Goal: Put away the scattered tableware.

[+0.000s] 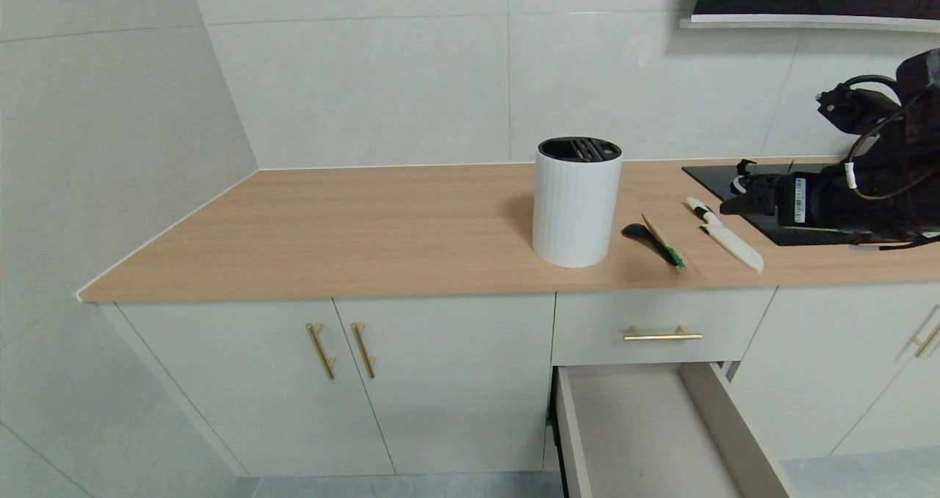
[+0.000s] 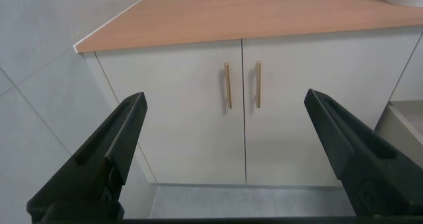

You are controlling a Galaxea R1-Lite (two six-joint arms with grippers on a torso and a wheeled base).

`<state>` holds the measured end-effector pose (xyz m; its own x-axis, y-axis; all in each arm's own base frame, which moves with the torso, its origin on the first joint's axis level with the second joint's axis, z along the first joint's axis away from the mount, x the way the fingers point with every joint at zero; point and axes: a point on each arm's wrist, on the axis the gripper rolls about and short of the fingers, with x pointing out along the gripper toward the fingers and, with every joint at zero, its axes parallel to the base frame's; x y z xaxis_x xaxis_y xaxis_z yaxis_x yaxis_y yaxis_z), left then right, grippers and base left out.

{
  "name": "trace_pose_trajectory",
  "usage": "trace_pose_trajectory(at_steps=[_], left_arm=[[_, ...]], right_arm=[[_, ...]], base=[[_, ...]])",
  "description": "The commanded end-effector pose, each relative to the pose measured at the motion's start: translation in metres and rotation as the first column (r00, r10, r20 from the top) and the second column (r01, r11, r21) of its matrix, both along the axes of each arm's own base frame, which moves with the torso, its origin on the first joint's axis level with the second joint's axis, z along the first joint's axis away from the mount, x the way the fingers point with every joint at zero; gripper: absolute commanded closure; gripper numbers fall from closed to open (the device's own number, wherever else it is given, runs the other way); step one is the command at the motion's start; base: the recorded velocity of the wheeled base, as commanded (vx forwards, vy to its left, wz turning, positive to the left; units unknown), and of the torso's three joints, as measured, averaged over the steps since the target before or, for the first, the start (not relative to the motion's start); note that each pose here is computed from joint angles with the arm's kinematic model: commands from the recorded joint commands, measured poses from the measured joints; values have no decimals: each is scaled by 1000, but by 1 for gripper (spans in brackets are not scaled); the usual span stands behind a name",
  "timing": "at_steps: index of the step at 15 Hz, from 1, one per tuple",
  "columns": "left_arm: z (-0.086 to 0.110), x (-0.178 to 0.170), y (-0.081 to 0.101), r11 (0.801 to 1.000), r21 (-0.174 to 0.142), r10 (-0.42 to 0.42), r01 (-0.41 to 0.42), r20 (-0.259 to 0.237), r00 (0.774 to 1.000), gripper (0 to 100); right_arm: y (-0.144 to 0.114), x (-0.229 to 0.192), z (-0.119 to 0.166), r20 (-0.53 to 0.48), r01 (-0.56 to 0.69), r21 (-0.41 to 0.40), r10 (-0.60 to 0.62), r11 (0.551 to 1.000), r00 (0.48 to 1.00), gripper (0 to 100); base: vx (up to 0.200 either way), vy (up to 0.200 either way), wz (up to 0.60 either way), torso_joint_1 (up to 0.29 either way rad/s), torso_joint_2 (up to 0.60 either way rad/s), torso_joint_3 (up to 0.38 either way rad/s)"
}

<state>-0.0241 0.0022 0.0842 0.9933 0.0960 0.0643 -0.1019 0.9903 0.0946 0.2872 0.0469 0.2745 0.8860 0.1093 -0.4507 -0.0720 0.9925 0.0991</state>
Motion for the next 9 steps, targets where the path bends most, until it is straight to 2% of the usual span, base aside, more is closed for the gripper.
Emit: trace_pose_trajectory(at_steps=[1, 3, 4, 6, 9], left_arm=[[0, 0, 0, 1000, 0, 0, 0, 0, 1000, 0], [0, 0, 0, 1000, 0, 0, 0, 0, 1000, 0], [0, 0, 0, 1000, 0, 0, 0, 0, 1000, 0], [0, 0, 0, 1000, 0, 0, 0, 0, 1000, 0], [0, 0, 0, 1000, 0, 0, 0, 0, 1000, 0]], right_arm=[[0, 61, -18, -24, 34, -14, -35, 999, 999, 0], [-4, 84, -34, -103, 52, -23, -54, 998, 993, 0], [-4, 96, -52, -147, 53, -32, -57, 998, 988, 0], [-3, 109, -71, -189, 52, -37, -58, 998, 980, 0], [-1, 123, -84, -193, 55, -39, -62, 998, 979, 0]], base=[[0, 0, 0, 0, 0, 0], [0, 0, 0, 0, 0, 0], [0, 0, 0, 0, 0, 0], [0, 0, 0, 0, 0, 0], [0, 0, 0, 0, 0, 0]])
